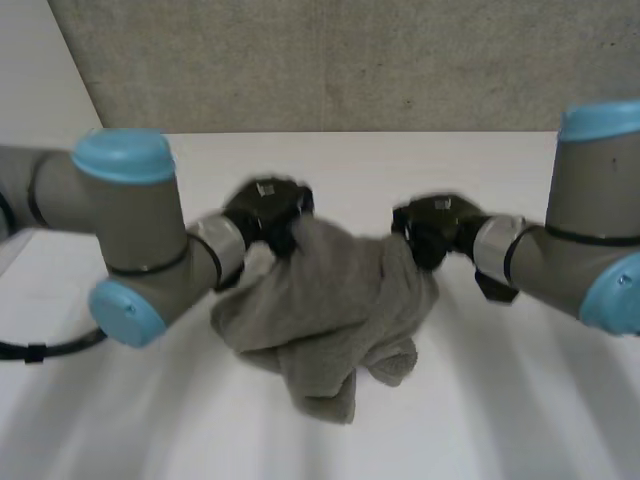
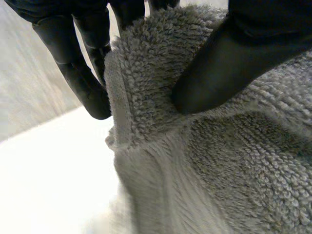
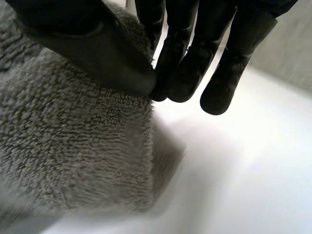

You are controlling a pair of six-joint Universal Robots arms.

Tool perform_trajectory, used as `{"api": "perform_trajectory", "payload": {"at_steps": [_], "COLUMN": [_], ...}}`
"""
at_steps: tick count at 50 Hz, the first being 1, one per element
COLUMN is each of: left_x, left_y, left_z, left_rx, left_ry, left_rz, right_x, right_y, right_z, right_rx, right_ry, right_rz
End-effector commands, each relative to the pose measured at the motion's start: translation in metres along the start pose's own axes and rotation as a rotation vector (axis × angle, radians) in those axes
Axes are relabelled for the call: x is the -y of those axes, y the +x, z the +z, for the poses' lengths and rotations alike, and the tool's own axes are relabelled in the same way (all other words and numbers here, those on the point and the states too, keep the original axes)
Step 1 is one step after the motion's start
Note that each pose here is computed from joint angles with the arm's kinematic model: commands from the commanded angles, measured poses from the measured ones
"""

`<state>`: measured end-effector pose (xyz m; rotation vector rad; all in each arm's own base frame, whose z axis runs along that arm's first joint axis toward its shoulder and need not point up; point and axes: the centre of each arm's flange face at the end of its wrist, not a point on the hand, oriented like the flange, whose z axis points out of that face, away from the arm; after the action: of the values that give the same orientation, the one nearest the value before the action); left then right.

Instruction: Fold the towel.

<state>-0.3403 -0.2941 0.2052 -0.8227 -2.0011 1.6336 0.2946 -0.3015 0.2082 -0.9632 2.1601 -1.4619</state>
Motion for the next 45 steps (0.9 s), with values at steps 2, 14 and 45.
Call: {"api": "perform_trajectory", "payload": {"at_steps": [2, 14, 45], "left_x": [0.126, 0.128, -0.039], "left_y": [-0.045, -0.039, -0.004], "left_z": [-0.030, -0.057, -0.105], "left_rx": [0.291, 0.320, 0.228], "left_ry": [0.398, 0.482, -0.136], "left_rz": [0.042, 0.055, 0.163], "right_x": [0.105, 0.118, -0.001], "right_y": [0.022, 0.015, -0.029], "right_z": [-0.010, -0.046, -0.026], "right_rx": [-0.212, -0.287, -0.016], "right_ry": [0.579, 0.717, 0.078], "right_rz": [-0.121, -0.132, -0.196]}}
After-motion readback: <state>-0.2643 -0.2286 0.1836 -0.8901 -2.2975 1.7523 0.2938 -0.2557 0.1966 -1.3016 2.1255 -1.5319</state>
